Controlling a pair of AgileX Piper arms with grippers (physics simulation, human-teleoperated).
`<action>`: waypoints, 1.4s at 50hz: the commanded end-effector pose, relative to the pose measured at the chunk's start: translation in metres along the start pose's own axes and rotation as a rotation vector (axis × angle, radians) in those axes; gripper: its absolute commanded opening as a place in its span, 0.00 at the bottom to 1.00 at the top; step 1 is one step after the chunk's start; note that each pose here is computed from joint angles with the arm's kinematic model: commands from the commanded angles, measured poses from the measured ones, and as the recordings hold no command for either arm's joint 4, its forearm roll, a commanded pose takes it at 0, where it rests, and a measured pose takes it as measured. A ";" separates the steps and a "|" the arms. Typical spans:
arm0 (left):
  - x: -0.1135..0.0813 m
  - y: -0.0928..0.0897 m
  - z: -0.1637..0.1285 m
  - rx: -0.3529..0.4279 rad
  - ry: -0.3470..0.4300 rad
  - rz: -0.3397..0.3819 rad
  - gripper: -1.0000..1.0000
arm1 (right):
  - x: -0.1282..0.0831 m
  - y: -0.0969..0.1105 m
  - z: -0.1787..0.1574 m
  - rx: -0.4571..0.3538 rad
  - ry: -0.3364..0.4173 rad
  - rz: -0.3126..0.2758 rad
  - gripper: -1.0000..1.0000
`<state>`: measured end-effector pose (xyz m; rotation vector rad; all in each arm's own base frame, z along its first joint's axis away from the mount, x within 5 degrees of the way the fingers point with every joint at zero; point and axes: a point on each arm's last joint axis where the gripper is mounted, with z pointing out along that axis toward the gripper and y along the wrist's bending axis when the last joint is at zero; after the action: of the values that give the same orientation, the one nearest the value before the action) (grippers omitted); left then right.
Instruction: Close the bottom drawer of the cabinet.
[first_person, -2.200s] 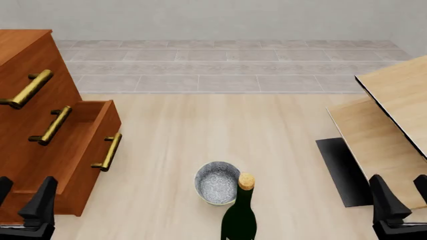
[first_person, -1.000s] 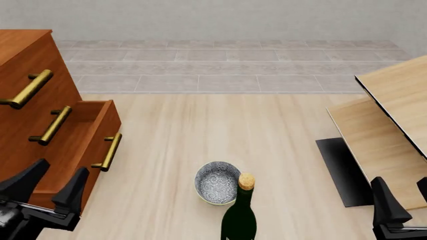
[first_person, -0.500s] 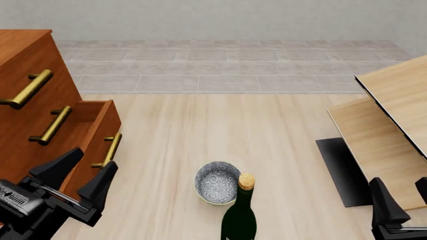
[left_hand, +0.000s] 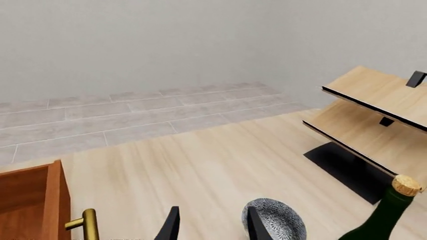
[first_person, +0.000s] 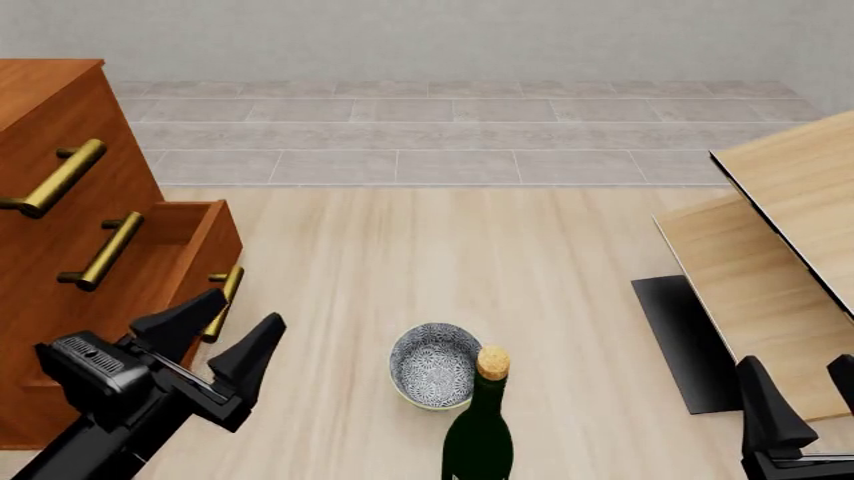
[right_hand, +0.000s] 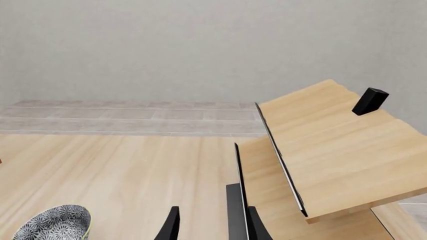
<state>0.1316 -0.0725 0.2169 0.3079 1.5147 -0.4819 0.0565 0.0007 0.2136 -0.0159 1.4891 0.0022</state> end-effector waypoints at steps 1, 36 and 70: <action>0.010 -0.002 0.015 0.015 0.026 -0.070 1.00 | 0.000 0.000 0.000 0.001 0.001 0.002 1.00; 0.047 0.012 0.046 -0.056 0.112 -0.118 1.00 | 0.000 -0.001 0.000 0.012 -0.001 0.013 1.00; 0.068 0.035 0.044 -0.172 0.186 -0.118 1.00 | 0.000 0.000 0.000 0.006 0.005 0.007 1.00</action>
<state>0.1844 -0.0747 0.1528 0.1447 1.7267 -0.4460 0.0563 0.0001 0.2134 -0.0015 1.4902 0.0021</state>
